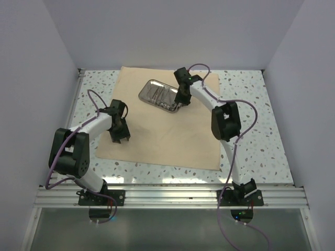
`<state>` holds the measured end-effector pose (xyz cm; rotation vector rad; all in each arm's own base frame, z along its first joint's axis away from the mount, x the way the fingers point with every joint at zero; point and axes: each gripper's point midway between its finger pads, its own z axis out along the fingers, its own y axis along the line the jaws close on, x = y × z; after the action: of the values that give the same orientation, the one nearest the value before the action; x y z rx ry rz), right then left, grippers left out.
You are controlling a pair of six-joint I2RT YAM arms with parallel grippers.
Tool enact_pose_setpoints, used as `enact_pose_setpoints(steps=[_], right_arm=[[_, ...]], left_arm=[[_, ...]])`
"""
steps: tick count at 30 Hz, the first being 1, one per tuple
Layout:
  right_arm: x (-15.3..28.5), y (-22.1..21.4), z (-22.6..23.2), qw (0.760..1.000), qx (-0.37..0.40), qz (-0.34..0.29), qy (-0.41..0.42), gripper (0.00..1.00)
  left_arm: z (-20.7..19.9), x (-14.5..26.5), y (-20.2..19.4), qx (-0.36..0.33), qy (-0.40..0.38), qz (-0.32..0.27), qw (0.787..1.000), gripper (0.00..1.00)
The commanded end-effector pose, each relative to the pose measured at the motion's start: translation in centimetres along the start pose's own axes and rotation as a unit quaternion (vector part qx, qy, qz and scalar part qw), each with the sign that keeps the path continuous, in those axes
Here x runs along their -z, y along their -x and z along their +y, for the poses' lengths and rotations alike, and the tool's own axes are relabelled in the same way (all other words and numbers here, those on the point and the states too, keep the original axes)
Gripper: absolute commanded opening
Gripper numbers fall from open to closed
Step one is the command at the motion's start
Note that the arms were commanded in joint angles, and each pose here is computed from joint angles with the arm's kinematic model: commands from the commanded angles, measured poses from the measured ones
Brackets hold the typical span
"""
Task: Open and lay out the surgical kit
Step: Smooth out the surgical kit at the center of the board, then move the container from the surgical kit.
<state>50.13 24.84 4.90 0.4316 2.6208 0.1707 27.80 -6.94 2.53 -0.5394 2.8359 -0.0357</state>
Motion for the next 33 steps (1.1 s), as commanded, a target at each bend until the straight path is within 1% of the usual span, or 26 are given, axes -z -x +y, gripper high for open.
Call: enact_pose_setpoints(steps=[1, 6, 10, 11, 13, 14, 21, 24, 25, 28, 29, 31, 32, 33], right_arm=[[-0.1, -0.3, 0.6, 1.000, -0.004, -0.001, -0.004, 0.34], [-1.1, -0.7, 0.8, 1.000, -0.001, 0.003, -0.010, 0.32], [-1.7, -1.5, 0.9, 1.000, 0.011, 0.006, -0.023, 0.25], [-1.7, -1.5, 0.8, 1.000, 0.014, 0.007, -0.026, 0.20], [-1.8, -1.8, 0.5, 0.999, 0.024, 0.010, -0.039, 0.05], [-2.1, -2.0, 0.3, 0.999, 0.029, 0.012, -0.043, 0.00], [-1.6, -2.7, -0.9, 0.996, 0.063, 0.027, -0.056, 0.00], [-0.7, -3.2, -0.5, 0.996, 0.067, 0.035, -0.039, 0.00], [0.3, -3.3, 0.1, 0.997, 0.069, 0.033, -0.030, 0.00], [1.8, -4.8, 1.0, 0.995, 0.084, 0.044, -0.016, 0.00], [3.0, -4.9, 1.6, 0.995, 0.088, 0.040, -0.003, 0.00], [3.9, -6.6, 2.1, 0.994, 0.100, 0.054, 0.007, 0.00], [5.3, -6.6, 2.7, 0.993, 0.102, 0.051, 0.019, 0.00], [5.4, -7.7, 2.5, 0.992, 0.107, 0.059, 0.018, 0.00]], left_arm=[[-0.5, 0.8, 1.0, -0.012, -0.007, -0.018, 1.000, 0.47], [-0.3, 0.8, 0.9, -0.014, -0.006, -0.017, 1.000, 0.47], [-0.2, 1.0, 1.0, -0.016, -0.005, -0.019, 1.000, 0.47], [-0.1, 1.1, 1.0, -0.017, -0.004, -0.020, 1.000, 0.47], [-0.1, 1.3, 1.1, -0.020, -0.003, -0.023, 1.000, 0.47], [0.0, 1.4, 1.2, -0.020, -0.003, -0.026, 0.999, 0.47], [-0.2, 2.2, 1.5, -0.017, -0.011, -0.036, 0.999, 0.47], [-0.4, 2.6, 1.8, -0.015, -0.018, -0.041, 0.999, 0.48], [-0.4, 2.8, 1.9, -0.015, -0.018, -0.043, 0.999, 0.48], [-0.7, 3.7, 3.0, -0.019, -0.018, -0.057, 0.998, 0.55], [-1.0, 4.1, 3.7, -0.020, -0.020, -0.066, 0.997, 0.61], [-1.1, 4.6, 4.2, -0.022, -0.019, -0.073, 0.997, 0.68], [-1.4, 4.9, 4.8, -0.021, -0.021, -0.078, 0.997, 0.73], [-1.6, 5.0, 4.9, -0.022, -0.023, -0.078, 0.996, 0.75]])
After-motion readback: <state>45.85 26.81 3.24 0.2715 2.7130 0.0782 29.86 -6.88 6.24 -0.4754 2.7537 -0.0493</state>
